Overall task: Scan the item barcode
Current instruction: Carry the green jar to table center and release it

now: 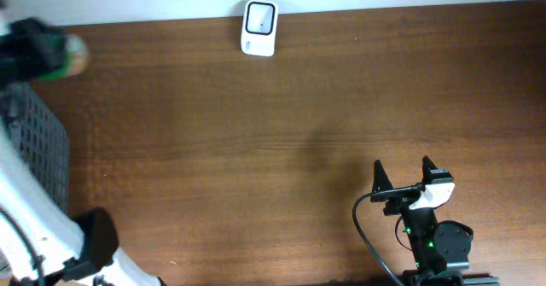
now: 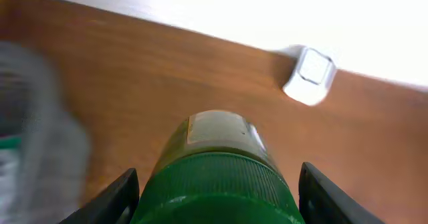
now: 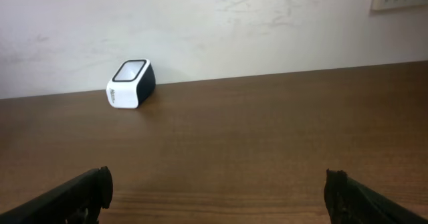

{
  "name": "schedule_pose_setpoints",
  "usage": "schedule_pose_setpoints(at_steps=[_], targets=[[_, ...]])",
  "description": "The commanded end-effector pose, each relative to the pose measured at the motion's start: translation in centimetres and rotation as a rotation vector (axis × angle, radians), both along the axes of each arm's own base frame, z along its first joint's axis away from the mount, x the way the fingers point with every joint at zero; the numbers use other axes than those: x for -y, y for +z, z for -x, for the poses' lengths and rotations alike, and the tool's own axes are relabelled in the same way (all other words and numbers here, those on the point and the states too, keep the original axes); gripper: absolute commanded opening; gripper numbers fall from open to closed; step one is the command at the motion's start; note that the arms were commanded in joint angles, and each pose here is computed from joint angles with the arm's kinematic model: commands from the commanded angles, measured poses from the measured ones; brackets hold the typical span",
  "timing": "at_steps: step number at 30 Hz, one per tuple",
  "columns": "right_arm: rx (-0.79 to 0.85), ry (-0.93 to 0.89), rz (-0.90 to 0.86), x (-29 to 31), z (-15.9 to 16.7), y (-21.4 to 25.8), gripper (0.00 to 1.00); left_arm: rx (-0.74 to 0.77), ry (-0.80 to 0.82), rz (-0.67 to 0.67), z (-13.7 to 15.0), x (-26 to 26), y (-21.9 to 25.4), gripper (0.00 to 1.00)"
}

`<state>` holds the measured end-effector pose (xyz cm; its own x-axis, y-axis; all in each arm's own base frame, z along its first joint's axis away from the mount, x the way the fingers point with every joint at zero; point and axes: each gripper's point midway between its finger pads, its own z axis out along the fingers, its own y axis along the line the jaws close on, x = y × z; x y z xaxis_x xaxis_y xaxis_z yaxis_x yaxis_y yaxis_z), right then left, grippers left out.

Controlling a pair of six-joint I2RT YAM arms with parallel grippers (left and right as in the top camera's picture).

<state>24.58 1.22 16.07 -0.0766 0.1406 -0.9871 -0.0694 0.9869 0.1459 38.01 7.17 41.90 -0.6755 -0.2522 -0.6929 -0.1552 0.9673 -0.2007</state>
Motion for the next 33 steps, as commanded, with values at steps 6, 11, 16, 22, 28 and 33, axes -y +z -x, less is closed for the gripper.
schedule_pose_setpoints(at_steps=[6, 11, 16, 22, 28, 33], targets=[[-0.004, 0.006, -0.008, -0.1, 0.0, -0.3, 0.98, -0.393, -0.494, -0.049, -4.5, 21.3, -16.1, 0.42], [-0.004, 0.006, -0.008, -0.1, 0.0, -0.3, 0.98, -0.504, -0.641, -0.075, -4.1, 31.0, -27.8, 0.42], [-0.004, 0.006, -0.008, -0.1, 0.0, -0.3, 0.98, -0.535, -0.709, -0.186, -2.7, 37.2, -35.2, 0.43], [-0.004, 0.006, -0.008, -0.1, 0.0, -0.3, 0.98, -0.485, -0.798, -0.249, -0.6, 42.3, -37.2, 0.45], [-0.004, 0.006, -0.008, -0.1, 0.0, -0.3, 0.98, -0.462, -0.806, -0.282, -0.3, 43.0, -37.1, 1.00], [-0.004, 0.006, -0.008, -0.1, 0.0, -0.3, 0.98, -0.305, -0.718, -0.240, -5.1, 40.2, -25.5, 0.99]])
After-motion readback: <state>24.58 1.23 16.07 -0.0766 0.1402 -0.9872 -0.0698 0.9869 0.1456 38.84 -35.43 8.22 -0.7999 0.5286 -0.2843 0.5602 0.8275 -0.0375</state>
